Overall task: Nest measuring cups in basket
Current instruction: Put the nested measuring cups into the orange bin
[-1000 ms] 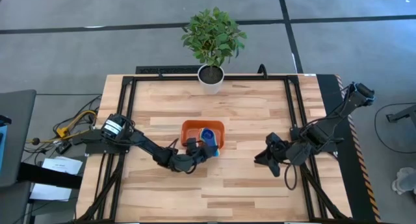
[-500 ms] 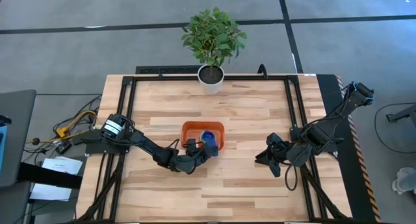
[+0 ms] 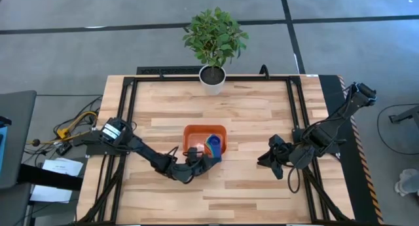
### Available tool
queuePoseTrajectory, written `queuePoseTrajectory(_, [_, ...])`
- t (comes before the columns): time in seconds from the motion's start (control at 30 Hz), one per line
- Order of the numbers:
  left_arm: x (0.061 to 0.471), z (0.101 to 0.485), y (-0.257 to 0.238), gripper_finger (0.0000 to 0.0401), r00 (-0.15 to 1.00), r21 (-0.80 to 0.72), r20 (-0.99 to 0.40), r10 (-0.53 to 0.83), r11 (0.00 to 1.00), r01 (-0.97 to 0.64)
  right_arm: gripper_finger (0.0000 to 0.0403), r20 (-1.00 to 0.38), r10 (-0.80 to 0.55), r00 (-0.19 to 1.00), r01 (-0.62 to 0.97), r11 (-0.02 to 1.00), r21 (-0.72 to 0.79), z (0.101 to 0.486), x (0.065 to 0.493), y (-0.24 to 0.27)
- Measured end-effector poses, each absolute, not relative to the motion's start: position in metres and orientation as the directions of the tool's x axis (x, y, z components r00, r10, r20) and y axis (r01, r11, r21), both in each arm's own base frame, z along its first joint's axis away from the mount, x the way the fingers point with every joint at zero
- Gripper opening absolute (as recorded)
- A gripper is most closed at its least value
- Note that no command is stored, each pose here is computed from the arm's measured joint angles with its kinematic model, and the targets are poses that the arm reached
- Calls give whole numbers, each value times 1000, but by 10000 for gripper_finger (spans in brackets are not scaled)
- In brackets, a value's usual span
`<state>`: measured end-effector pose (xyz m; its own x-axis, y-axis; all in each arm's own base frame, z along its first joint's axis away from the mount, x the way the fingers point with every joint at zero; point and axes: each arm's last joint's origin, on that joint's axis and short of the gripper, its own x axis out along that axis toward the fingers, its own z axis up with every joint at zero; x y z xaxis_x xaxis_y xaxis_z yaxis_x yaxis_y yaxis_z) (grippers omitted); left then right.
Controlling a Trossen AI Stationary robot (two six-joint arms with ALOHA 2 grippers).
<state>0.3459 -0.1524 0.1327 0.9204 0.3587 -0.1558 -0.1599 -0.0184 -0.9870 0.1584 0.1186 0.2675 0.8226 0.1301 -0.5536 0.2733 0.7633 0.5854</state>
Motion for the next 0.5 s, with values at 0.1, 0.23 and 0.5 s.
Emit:
queuePoseTrajectory(0.1, [345,132,-156,181,931,-986,-163,327,-33,-161,119,-553,130,823,271,765,584,268,158,119])
queuePoseTrajectory(0.23, [344,131,-159,181,954,-984,-180,240,-33,-177,118,-552,131,823,271,764,585,268,158,119])
queuePoseTrajectory(0.5, [336,129,-175,181,971,-982,-190,146,-22,-189,118,-554,152,819,262,759,596,267,155,124])
